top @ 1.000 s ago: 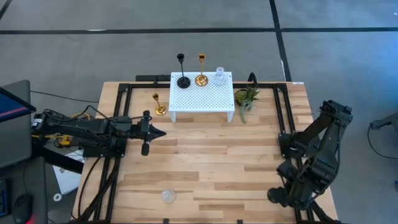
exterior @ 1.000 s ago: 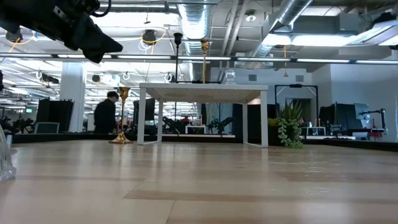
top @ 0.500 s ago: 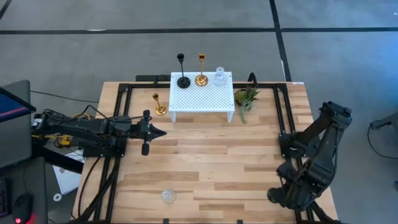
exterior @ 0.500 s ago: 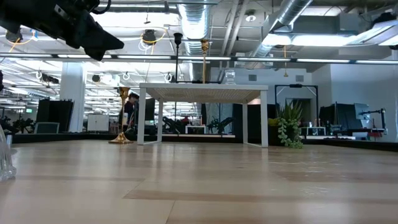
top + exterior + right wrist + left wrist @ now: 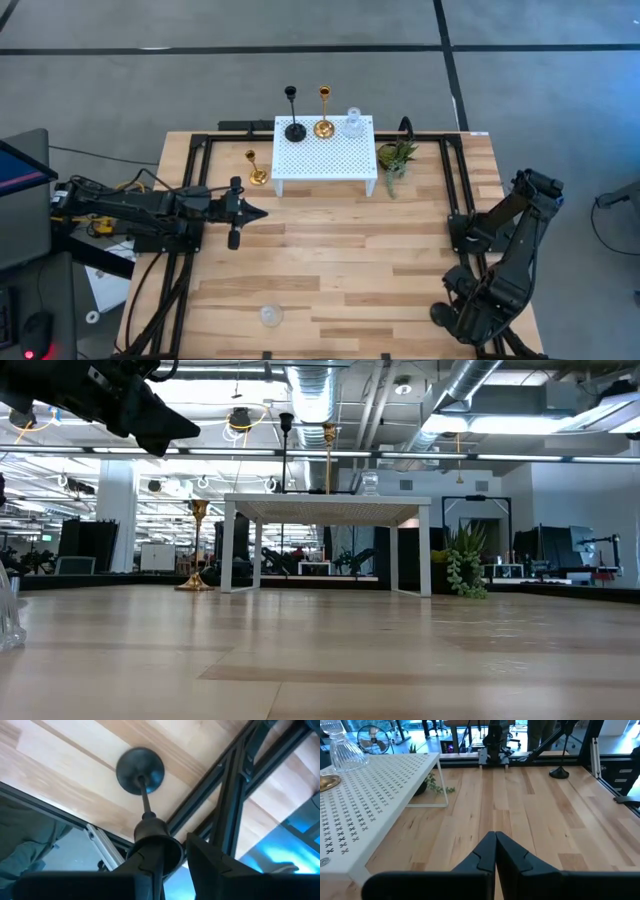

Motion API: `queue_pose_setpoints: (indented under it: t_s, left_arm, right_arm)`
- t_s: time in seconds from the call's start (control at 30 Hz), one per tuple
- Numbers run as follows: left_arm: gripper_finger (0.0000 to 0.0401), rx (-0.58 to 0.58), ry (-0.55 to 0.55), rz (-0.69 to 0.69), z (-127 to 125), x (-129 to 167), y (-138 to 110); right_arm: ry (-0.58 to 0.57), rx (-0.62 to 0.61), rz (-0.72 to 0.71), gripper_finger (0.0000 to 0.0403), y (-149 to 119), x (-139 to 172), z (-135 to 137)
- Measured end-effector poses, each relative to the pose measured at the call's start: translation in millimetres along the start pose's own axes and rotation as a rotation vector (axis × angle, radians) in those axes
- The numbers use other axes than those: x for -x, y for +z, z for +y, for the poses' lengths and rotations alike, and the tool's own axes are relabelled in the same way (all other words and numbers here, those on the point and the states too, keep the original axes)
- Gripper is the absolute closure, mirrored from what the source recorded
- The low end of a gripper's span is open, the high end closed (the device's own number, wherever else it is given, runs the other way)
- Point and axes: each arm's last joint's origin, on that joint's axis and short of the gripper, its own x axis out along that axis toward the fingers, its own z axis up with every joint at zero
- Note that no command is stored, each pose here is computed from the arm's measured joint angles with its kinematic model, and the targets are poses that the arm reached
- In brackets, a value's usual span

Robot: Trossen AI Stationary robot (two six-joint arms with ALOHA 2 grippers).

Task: Pick & Place candle stick holders
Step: Put the black candle holder on the shelf aligned with the other black candle holder

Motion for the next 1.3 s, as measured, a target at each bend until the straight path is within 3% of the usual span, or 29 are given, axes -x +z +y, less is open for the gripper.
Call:
queue_pose_setpoints:
  t_s: [0.2, 0.37, 0.73, 1.03, 1.3]
  left_arm:
    - [0.0393, 0.0, 0.0, 0.0, 0.0, 0.0, 0.0]
    - [0.0393, 0.0, 0.0, -0.001, 0.0, 0.0, 0.1]
    - [0.0393, 0.01, -0.057, -0.012, -2.1, -2.6, 1.0]
    - [0.0396, 0.01, -0.067, -0.004, -5.7, -19.0, -0.5]
    - [0.0397, -0.006, -0.114, 0.047, -16.3, -41.2, 12.4]
  right_arm:
    - [0.015, 0.006, -0.022, 0.0337, 0.9, 0.1, 0.9]
    - [0.017, 0.052, -0.025, 0.039, 1.0, 1.2, 0.3]
    - [0.09, 0.089, -0.101, 0.0402, 4.5, 19.8, -3.1]
    - [0.14, 0.177, -0.228, 0.0403, 25.1, 41.6, 3.0]
    - [0.161, 0.24, -0.369, 0.0403, 63.3, 56.6, 13.3]
